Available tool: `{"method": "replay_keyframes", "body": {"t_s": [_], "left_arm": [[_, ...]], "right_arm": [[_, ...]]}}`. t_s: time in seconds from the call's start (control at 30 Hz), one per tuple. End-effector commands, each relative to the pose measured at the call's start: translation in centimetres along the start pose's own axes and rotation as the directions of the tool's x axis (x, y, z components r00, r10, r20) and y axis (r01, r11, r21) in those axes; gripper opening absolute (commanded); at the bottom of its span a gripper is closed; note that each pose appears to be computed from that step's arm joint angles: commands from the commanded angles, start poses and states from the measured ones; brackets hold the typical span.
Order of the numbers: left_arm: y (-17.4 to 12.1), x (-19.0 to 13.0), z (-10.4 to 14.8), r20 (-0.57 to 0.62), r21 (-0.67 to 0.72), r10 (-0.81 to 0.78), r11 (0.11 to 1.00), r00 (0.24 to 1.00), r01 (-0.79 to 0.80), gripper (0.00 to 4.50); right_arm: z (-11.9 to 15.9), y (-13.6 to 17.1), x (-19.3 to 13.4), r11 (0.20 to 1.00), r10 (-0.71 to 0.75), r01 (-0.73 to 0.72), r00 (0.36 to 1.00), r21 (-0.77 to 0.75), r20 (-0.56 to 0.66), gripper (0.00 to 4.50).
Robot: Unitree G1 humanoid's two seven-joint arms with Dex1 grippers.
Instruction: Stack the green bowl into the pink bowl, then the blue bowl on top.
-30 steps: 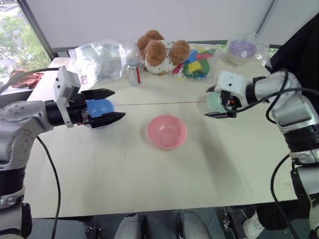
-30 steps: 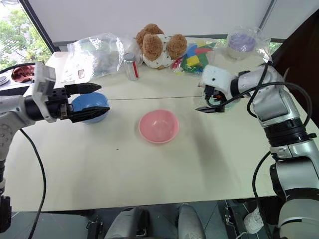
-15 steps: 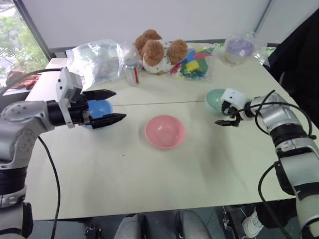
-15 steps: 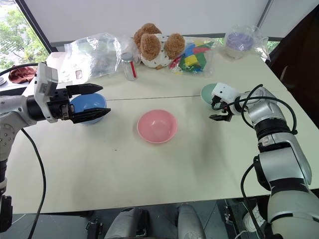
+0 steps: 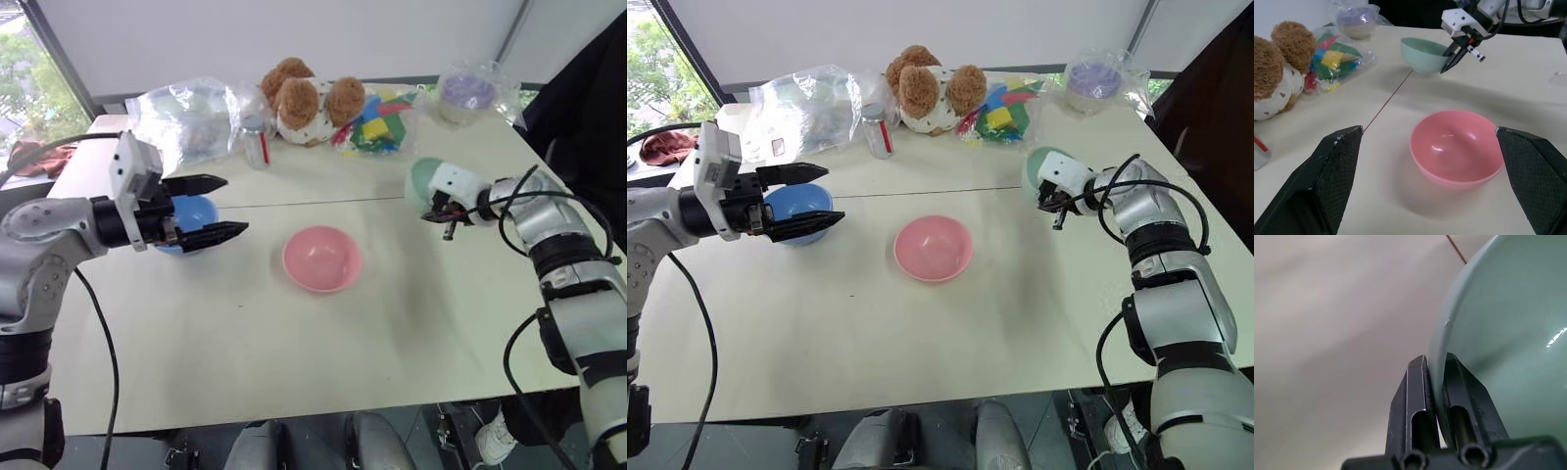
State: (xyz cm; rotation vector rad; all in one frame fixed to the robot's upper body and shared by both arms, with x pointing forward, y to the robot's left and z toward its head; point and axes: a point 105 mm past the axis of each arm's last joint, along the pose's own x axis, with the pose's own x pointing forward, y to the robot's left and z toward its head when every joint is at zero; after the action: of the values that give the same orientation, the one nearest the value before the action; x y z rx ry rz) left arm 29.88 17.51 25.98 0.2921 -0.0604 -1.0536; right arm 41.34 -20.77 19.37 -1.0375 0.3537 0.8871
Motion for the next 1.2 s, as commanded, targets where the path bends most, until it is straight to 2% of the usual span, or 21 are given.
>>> {"method": "replay_keyframes", "body": {"t_s": [0.03,0.13,0.23,0.33,0.5,0.63,0.8,0.9,1.0,1.1,1.2], "left_arm": [[0.2,-0.2,1.3,0.020,0.045,0.005,0.999,1.000,-0.006,4.50],[0.3,-0.1,1.3,0.022,0.044,0.004,0.999,1.000,-0.005,4.50],[0.3,0.0,1.3,0.024,0.044,0.005,0.999,1.000,-0.006,4.50],[0.1,-0.1,1.4,0.023,0.045,0.009,0.999,1.000,-0.010,4.50],[-0.1,-0.7,1.2,0.014,0.042,0.031,0.999,0.999,-0.032,4.50],[-0.3,-0.9,1.2,0.014,0.038,0.043,0.998,0.999,-0.044,4.50],[-0.1,-1.1,1.0,0.011,0.040,0.067,0.997,0.998,-0.068,4.50],[1.1,-1.8,1.2,0.004,0.069,0.141,0.988,0.990,-0.141,4.50],[3.2,-3.3,-0.5,-0.117,0.167,0.260,0.956,0.958,-0.240,4.50],[4.5,-5.0,-3.0,-0.246,0.218,0.312,0.940,0.918,-0.261,4.50],[4.9,-5.9,-5.4,-0.340,0.238,0.298,0.945,0.892,-0.225,4.50]], "right_arm": [[8.6,2.6,-2.2,0.950,0.186,-0.122,0.960,-0.288,0.208,0.01],[11.7,5.8,-2.2,0.898,0.308,-0.197,0.920,-0.394,0.242,0.01],[13.5,8.5,-1.4,0.842,0.400,-0.254,0.886,-0.475,0.236,0.01],[13.5,9.9,-0.6,0.798,0.454,-0.300,0.870,-0.523,0.193,0.01],[12.7,10.5,0.1,0.755,0.479,-0.334,0.869,-0.565,0.125,0.01],[13.0,10.4,0.2,0.748,0.482,-0.336,0.868,-0.573,0.120,1.60],[14.2,9.5,-0.7,0.772,0.462,-0.296,0.869,-0.563,0.177,4.36],[16.1,7.3,-2.6,0.871,0.391,-0.221,0.853,-0.438,0.347,4.45],[16.8,5.5,-4.9,0.942,0.306,-0.183,0.812,-0.281,0.497,4.45],[17.2,5.1,-7.6,0.966,0.258,-0.211,0.728,-0.150,0.635,4.45],[18.0,5.0,-9.7,0.970,0.197,-0.239,0.653,-0.048,0.731,4.45]]}}
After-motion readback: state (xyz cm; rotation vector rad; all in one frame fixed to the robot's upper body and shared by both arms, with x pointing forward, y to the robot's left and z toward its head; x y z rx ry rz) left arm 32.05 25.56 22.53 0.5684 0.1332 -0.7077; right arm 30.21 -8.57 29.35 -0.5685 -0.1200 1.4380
